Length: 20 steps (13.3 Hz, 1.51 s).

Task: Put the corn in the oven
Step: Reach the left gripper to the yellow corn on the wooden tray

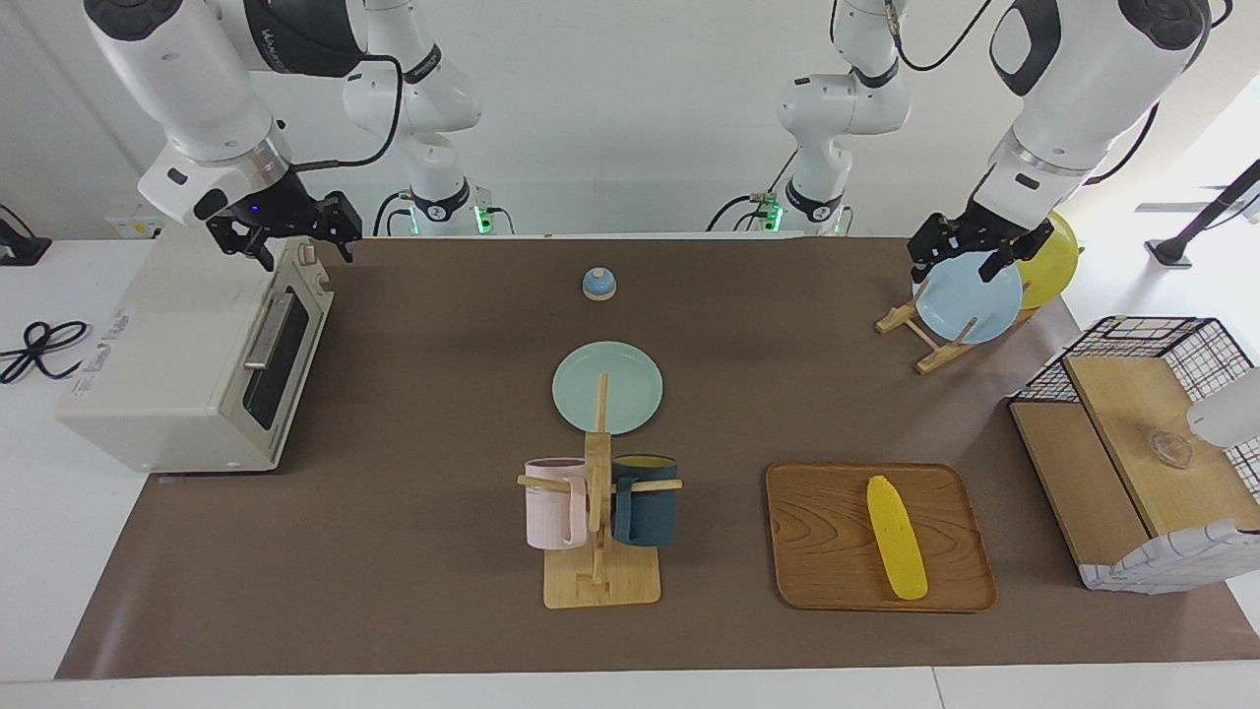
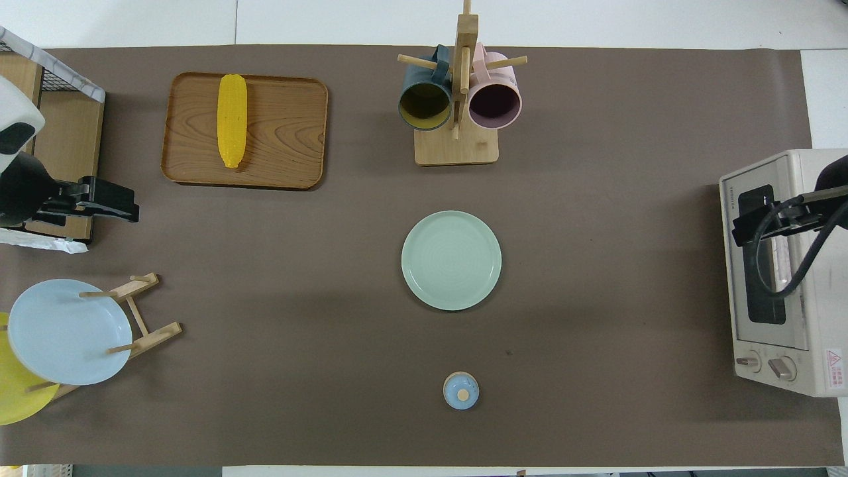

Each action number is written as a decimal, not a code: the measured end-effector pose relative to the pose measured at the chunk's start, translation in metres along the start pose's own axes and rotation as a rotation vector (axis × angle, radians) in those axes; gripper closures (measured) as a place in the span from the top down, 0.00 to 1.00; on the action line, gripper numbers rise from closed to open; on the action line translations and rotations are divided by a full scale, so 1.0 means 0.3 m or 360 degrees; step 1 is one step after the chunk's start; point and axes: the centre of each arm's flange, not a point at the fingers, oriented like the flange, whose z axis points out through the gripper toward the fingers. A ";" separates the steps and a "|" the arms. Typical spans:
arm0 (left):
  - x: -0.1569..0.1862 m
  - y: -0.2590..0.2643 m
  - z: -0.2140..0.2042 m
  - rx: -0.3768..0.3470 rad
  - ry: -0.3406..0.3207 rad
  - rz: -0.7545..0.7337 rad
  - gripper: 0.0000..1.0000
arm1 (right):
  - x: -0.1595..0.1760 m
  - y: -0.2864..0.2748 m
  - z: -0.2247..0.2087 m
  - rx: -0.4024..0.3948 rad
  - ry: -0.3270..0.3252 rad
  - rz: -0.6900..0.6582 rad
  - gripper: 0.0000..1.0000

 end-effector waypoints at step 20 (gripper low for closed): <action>0.510 0.048 0.559 -0.0033 0.0019 0.0099 1.00 | -0.132 0.225 0.406 0.0007 0.0110 0.0181 0.01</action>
